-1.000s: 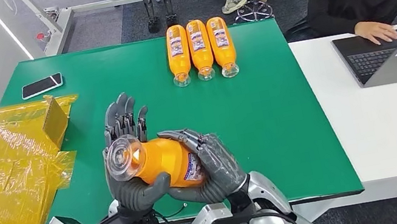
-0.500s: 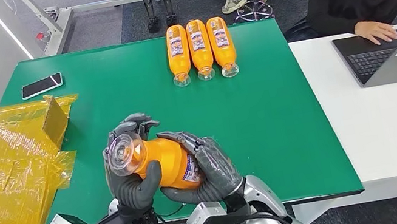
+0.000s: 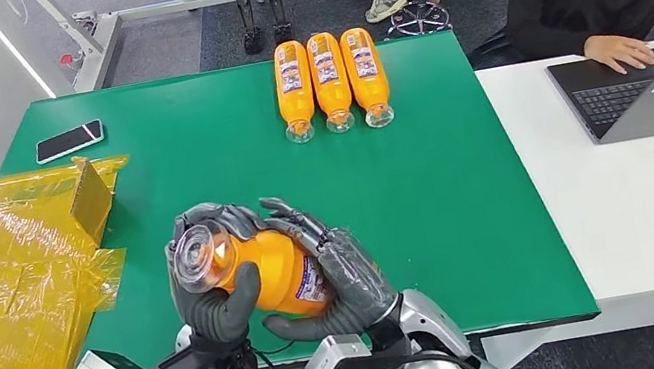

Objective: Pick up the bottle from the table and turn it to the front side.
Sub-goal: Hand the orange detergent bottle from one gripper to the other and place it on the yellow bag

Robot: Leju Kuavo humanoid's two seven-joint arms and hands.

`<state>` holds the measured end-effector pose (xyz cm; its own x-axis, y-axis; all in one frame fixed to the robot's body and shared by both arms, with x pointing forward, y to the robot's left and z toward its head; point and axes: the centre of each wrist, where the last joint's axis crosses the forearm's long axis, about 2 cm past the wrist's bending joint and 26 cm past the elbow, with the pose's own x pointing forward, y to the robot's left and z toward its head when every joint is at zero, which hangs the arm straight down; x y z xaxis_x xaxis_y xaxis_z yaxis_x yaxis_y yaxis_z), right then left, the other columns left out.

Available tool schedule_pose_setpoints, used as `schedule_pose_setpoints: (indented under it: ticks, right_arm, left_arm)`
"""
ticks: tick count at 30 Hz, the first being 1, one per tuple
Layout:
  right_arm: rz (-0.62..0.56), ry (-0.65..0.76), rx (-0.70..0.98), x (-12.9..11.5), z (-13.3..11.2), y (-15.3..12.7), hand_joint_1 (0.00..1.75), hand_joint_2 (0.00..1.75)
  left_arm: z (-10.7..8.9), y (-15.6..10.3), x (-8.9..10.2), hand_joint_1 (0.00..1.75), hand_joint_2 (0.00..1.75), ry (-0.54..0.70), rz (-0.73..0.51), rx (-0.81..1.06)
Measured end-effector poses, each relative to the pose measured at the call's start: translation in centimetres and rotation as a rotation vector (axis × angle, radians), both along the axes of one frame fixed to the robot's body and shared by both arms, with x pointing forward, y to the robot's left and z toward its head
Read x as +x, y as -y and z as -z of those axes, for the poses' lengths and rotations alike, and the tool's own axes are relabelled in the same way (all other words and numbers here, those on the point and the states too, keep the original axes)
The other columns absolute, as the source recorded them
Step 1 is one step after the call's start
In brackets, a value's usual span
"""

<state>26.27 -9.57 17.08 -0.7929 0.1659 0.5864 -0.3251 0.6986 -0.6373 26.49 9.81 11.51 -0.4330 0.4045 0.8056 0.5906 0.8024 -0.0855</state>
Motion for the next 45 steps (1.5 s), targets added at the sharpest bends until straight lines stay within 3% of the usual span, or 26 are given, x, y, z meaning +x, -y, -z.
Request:
schedule_pose_setpoints:
  ticks: [6, 9, 14, 19, 24, 30, 36, 40, 45]
  right_arm:
    - [0.015, 0.013, 0.041, -0.1, 0.1, 0.0, 0.00, 1.75]
    - [0.060, 0.087, 0.212, -0.6, -0.1, 0.1, 0.00, 1.75]
    - [0.245, 0.287, 0.722, -2.1, -5.0, 1.1, 0.00, 1.75]
    - [0.272, 0.396, 0.871, -3.2, -8.8, 2.2, 0.00, 1.75]
    - [0.290, 0.433, 0.923, -3.7, -10.1, 2.7, 0.00, 1.75]
    - [0.299, 0.439, 0.949, -4.0, -10.5, 3.1, 0.00, 1.75]
    - [0.300, 0.412, 0.967, -4.1, -10.3, 3.1, 0.00, 1.75]
    - [0.304, 0.397, 0.963, -4.1, -10.0, 3.1, 0.00, 1.75]
    - [0.330, 0.385, 0.939, -4.1, -9.2, 3.3, 0.00, 1.75]
  left_arm:
    - [-0.1, -0.2, 0.2, 1.75, 1.75, 0.002, -0.013, 0.000]
    - [0.0, -0.5, 0.4, 1.75, 1.75, -0.006, -0.039, -0.006]
    - [0.9, -1.7, 0.8, 1.75, 1.75, -0.057, -0.099, -0.021]
    - [1.6, -2.2, 1.0, 1.75, 1.75, -0.091, -0.116, -0.021]
    - [1.8, -2.5, 1.4, 1.74, 1.75, -0.073, -0.179, 0.043]
    - [0.9, -3.7, 3.2, 1.74, 1.75, 0.104, -0.410, 0.287]
    - [-1.1, -7.1, 7.0, 1.75, 1.75, 0.489, -0.655, 0.725]
    - [-3.3, -8.7, 9.5, 1.75, 1.75, 0.714, -0.653, 1.105]
    - [-4.8, -9.9, 12.7, 1.75, 1.75, 0.828, -0.446, 1.575]
